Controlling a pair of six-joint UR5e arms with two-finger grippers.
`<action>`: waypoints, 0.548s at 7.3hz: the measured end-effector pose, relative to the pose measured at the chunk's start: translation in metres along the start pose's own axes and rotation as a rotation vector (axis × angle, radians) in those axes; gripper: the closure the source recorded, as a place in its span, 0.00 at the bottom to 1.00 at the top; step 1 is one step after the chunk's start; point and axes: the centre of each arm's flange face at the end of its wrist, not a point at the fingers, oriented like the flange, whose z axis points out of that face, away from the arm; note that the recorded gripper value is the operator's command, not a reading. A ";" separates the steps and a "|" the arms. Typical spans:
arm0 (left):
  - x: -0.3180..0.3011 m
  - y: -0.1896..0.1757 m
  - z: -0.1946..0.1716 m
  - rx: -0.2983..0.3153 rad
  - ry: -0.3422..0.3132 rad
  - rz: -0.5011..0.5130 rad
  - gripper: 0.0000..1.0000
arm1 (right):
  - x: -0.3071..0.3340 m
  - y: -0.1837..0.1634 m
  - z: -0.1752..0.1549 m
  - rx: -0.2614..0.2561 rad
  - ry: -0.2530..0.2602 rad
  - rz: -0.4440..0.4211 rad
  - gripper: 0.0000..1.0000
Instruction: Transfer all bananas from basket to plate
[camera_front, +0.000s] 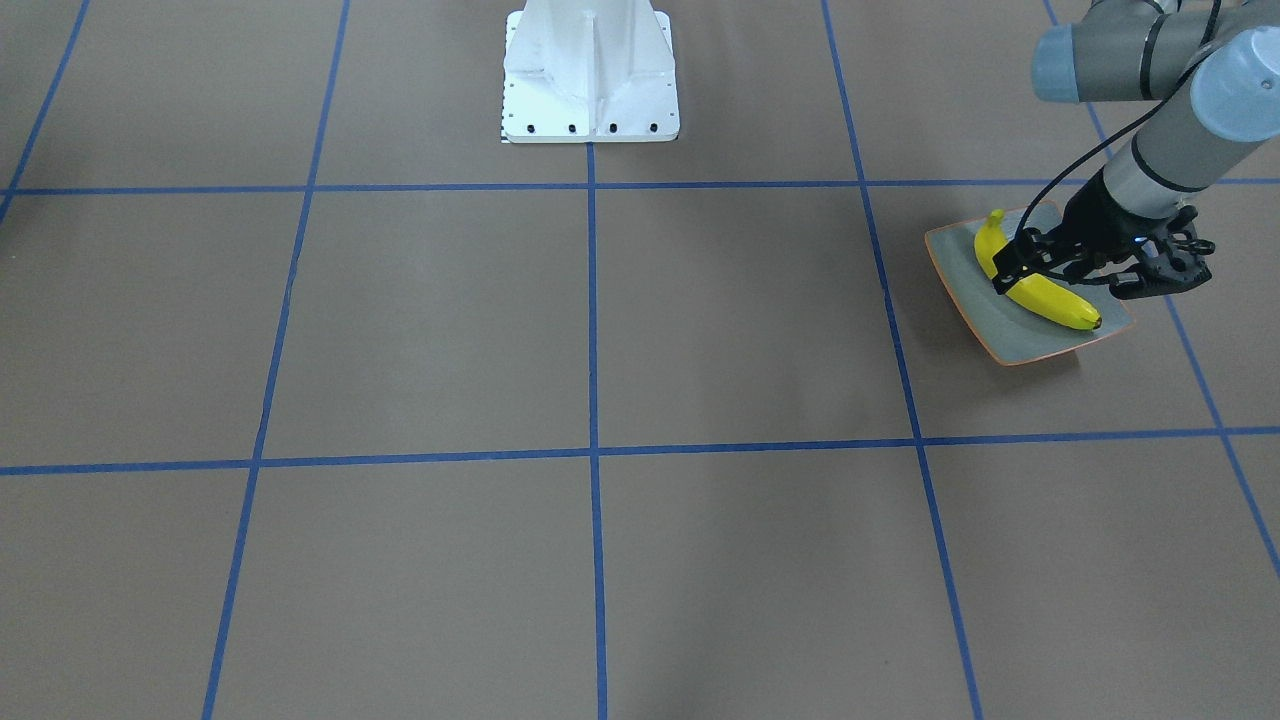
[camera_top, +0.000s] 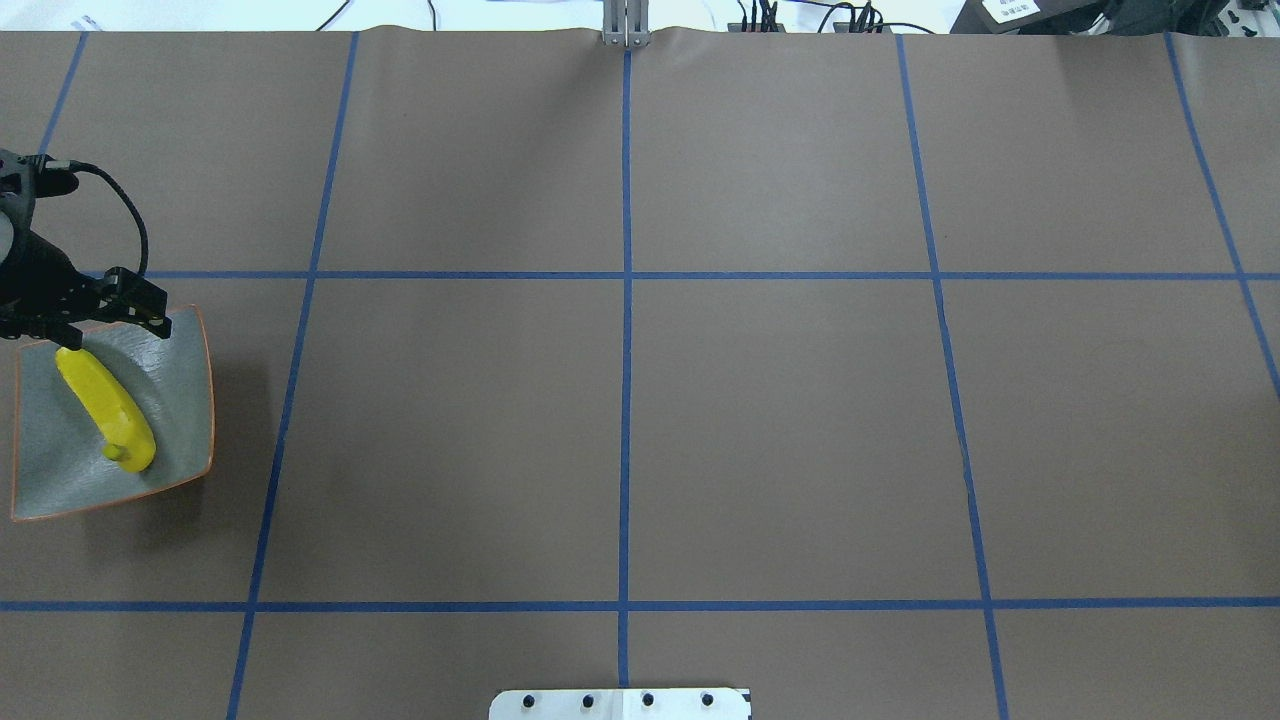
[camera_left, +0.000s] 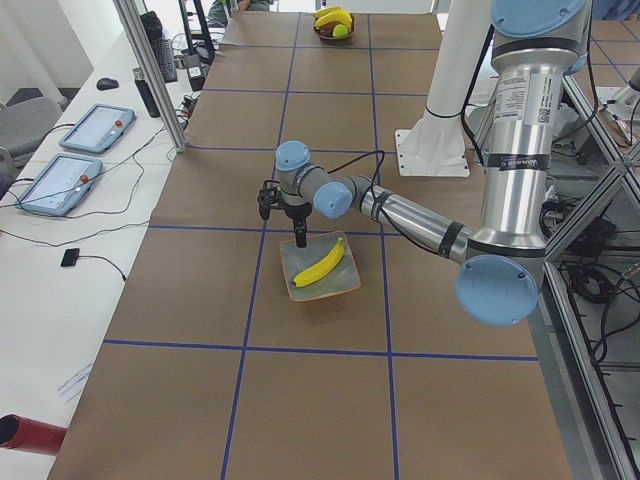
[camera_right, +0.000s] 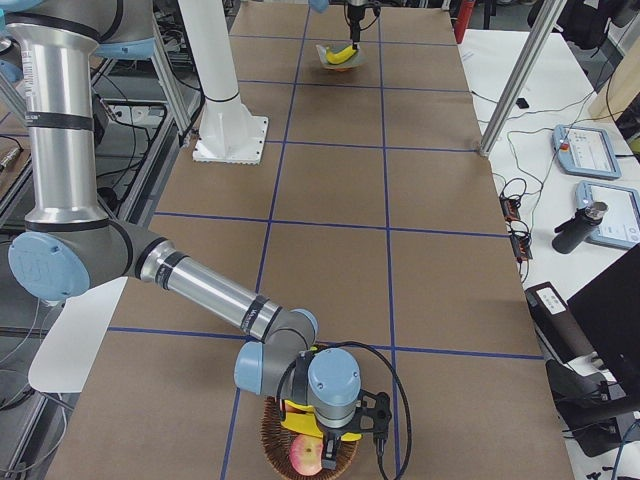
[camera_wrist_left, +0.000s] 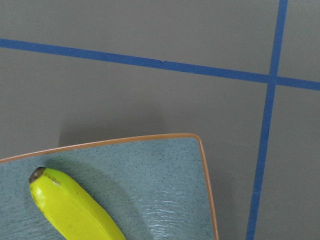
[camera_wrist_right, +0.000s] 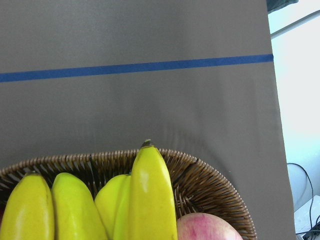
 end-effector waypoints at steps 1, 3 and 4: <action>0.000 0.000 -0.001 0.001 0.001 0.001 0.00 | 0.000 -0.003 0.006 -0.013 -0.029 0.008 0.15; 0.001 0.000 -0.001 0.003 0.002 0.003 0.00 | -0.004 -0.007 0.012 -0.027 -0.087 0.017 0.15; 0.002 0.000 -0.002 0.003 0.002 0.003 0.00 | -0.006 -0.006 0.015 -0.033 -0.114 0.023 0.15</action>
